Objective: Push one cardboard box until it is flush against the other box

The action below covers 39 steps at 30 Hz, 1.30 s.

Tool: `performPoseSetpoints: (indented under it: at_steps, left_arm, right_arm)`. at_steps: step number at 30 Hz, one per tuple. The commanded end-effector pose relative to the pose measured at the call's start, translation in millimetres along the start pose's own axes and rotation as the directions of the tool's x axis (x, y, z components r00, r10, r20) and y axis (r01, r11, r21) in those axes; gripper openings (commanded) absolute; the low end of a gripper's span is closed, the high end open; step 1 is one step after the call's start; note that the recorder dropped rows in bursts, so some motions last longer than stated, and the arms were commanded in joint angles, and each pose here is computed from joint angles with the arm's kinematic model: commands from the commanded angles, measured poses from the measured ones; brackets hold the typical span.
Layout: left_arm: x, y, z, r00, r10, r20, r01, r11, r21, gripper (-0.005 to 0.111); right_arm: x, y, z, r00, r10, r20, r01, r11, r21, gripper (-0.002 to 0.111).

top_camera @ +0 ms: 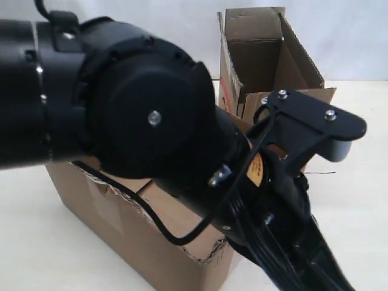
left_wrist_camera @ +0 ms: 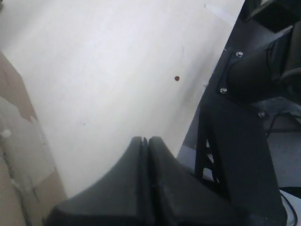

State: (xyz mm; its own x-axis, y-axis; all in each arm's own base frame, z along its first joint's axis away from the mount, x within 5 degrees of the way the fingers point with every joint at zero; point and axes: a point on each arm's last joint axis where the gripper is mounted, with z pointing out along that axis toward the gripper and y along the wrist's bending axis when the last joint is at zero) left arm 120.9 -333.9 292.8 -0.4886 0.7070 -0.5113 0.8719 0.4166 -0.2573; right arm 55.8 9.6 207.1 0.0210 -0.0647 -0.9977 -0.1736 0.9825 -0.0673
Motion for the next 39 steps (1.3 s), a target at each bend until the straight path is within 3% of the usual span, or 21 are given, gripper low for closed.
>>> performPoseSetpoints:
  at_steps: [1,4,7,15,22,39]
  left_arm:
    - [-0.3,1.9,10.7,1.000,-0.016,-0.022,0.016,1.000,-0.012,0.000]
    - [3.3,5.6,15.4,0.998,-0.022,-0.067,0.019,0.999,-0.044,0.000]
    - [9.1,16.4,17.1,0.991,-0.038,-0.130,0.017,0.987,-0.158,0.000]
    - [14.1,25.3,14.4,0.982,-0.039,-0.187,-0.009,0.969,-0.248,0.000]
    - [16.9,38.9,9.2,0.972,-0.022,-0.232,-0.070,0.921,-0.384,0.000]
    - [18.2,82.0,-6.2,0.957,-0.092,-0.277,-0.072,0.845,-0.530,0.000]
  right_arm:
    - [1.1,-0.3,-0.1,1.000,-0.001,-0.002,0.001,1.000,0.006,0.005]
    - [1.1,-0.3,-0.1,1.000,-0.001,-0.002,0.001,1.000,0.006,0.005]
    - [1.1,-0.3,-0.1,1.000,-0.001,-0.002,0.001,1.000,0.006,0.005]
    - [1.1,-0.3,-0.1,1.000,-0.001,-0.002,0.001,1.000,0.006,0.005]
    - [1.1,-0.3,-0.1,1.000,-0.001,-0.002,0.001,1.000,0.006,0.005]
    - [1.1,-0.3,-0.1,1.000,-0.001,-0.002,0.001,1.000,0.006,0.005]
